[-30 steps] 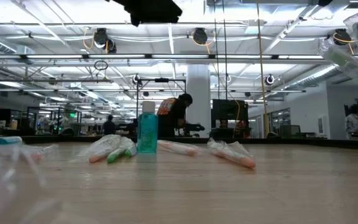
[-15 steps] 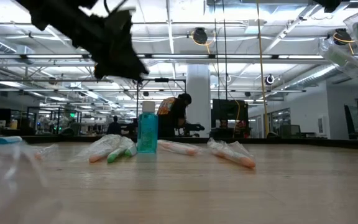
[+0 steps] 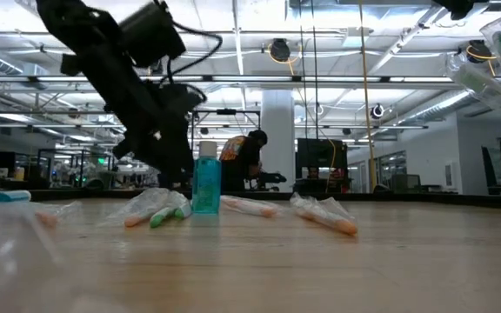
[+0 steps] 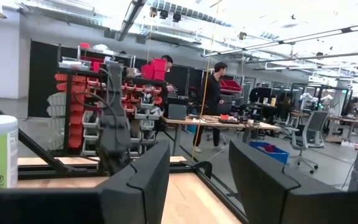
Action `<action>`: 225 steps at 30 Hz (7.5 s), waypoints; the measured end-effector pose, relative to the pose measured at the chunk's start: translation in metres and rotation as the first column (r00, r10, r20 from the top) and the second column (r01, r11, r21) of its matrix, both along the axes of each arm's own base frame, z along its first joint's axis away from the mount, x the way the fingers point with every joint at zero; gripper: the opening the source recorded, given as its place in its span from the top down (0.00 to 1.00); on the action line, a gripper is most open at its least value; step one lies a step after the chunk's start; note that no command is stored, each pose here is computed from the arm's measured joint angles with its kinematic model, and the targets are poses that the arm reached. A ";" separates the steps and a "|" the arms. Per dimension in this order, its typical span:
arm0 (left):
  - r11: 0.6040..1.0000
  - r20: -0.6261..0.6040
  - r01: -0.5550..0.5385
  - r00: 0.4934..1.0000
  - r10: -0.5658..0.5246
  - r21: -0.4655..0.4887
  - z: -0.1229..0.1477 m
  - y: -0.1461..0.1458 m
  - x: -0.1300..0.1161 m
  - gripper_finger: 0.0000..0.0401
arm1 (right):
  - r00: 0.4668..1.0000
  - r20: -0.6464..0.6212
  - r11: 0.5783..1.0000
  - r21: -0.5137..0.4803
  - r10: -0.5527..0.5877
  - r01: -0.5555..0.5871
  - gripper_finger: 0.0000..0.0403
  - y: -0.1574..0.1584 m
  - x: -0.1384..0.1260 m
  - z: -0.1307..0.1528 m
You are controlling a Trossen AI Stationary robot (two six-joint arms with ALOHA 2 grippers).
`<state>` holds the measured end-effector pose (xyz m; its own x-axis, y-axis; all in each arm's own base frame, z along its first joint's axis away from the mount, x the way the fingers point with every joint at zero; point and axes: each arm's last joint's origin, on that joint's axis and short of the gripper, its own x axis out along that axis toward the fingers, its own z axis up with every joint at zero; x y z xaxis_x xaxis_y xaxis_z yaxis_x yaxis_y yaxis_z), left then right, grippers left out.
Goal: Pick & Place toothbrushing station
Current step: Put the green toothbrush into the top section of the transparent organizer
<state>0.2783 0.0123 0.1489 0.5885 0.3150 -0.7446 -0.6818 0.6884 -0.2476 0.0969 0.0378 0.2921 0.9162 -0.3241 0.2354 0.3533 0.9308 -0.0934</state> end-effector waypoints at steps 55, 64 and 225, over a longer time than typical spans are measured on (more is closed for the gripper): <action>0.997 0.057 0.012 0.998 -0.017 0.083 0.014 0.015 0.000 0.92 | 0.999 -0.050 1.000 -0.017 0.005 -0.006 0.61 0.006 0.009 -0.006; 0.894 0.444 0.122 0.834 -0.328 0.431 0.102 0.000 -0.003 0.95 | 0.998 -0.054 0.999 -0.005 -0.035 0.035 0.61 0.009 0.024 -0.009; 0.729 0.402 0.105 0.777 -0.485 0.676 0.138 -0.019 0.017 0.43 | 0.692 -0.451 0.782 0.561 0.564 -0.272 0.65 0.066 -0.006 -0.074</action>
<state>0.2952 -0.0066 0.2874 0.9525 0.3045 -0.0098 -0.3039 0.9519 0.0388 0.0904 0.1034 0.2183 0.8794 0.2007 -0.4316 -0.0708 0.9518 0.2984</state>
